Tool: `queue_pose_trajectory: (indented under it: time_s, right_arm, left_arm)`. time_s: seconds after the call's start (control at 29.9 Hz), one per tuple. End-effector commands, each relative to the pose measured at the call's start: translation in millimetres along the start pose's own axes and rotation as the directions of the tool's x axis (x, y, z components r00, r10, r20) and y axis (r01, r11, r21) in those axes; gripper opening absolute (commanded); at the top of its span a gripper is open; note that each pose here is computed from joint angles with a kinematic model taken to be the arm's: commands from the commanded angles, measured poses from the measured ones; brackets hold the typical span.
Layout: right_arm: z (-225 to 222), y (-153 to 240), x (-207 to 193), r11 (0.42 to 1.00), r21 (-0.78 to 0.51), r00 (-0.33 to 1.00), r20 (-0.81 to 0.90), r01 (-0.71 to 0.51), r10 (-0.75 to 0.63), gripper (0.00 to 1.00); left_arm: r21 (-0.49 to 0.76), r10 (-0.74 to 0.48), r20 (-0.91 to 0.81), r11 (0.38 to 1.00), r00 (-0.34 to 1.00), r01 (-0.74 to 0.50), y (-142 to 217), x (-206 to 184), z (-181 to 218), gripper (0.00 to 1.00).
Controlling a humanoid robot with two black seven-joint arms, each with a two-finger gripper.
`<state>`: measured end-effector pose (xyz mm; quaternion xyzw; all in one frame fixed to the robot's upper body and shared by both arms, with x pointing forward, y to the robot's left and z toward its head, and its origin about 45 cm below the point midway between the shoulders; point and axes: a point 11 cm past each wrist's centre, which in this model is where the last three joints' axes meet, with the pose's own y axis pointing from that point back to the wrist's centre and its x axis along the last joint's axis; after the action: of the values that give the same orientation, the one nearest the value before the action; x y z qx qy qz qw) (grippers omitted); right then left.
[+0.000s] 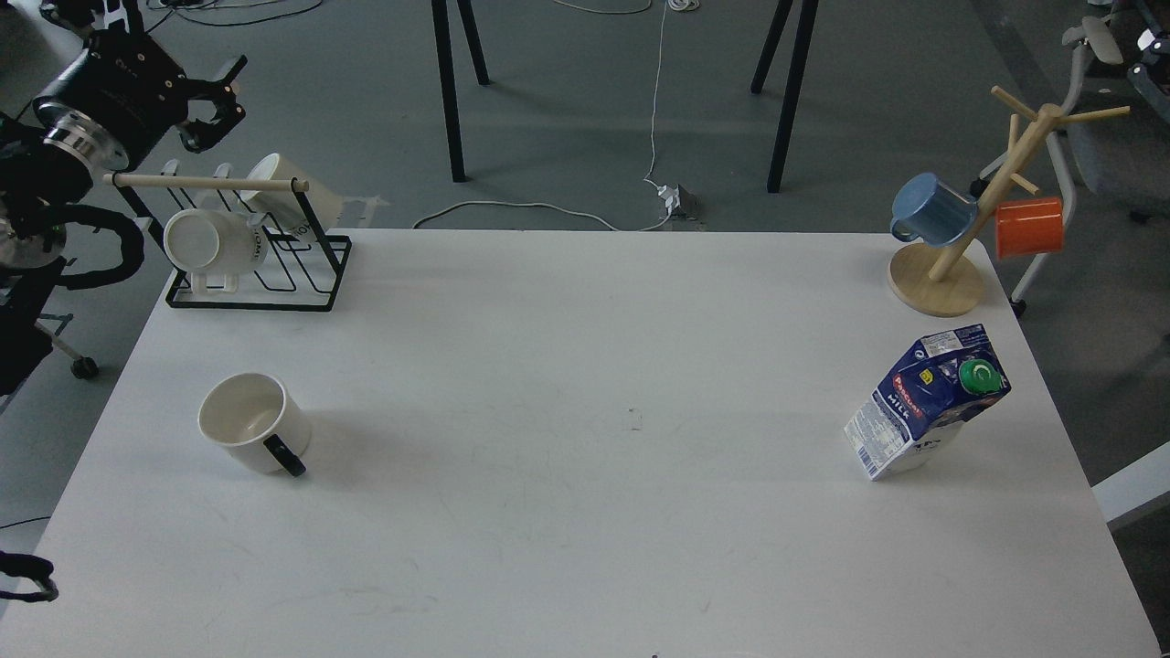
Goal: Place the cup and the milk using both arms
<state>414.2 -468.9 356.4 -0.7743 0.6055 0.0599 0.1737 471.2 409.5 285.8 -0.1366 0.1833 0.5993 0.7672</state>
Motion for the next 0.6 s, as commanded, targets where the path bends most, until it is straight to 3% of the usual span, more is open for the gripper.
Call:
queue_pose_trajectory:
  time_s: [0.0, 0.23, 0.47, 0.57]
  right_arm:
    - [6, 1, 0, 1.000, -0.004, 1.000, 0.010, -0.002, 0.002, 0.99]
    - [19, -8, -12, 1.000, -0.001, 0.998, 0.052, 0.024, -0.024, 0.99]
    - [21, -13, -18, 0.999, 0.009, 0.997, 0.067, 0.037, -0.038, 0.99]
    - [21, -13, -18, 0.999, 0.009, 0.997, 0.067, 0.037, -0.038, 0.99]
  left_arm:
    - [0.012, 0.021, -0.010, 1.000, 1.000, -0.021, 7, 9, -9, 1.00]
    - [0.003, 0.048, -0.013, 0.999, 0.999, -0.048, 10, 17, -5, 1.00]
    - [-0.066, 0.224, -0.005, 0.972, 0.974, -0.224, 26, 65, 27, 1.00]
    - [-0.083, 0.229, -0.039, 0.969, 0.973, -0.231, 21, 63, 23, 1.00]
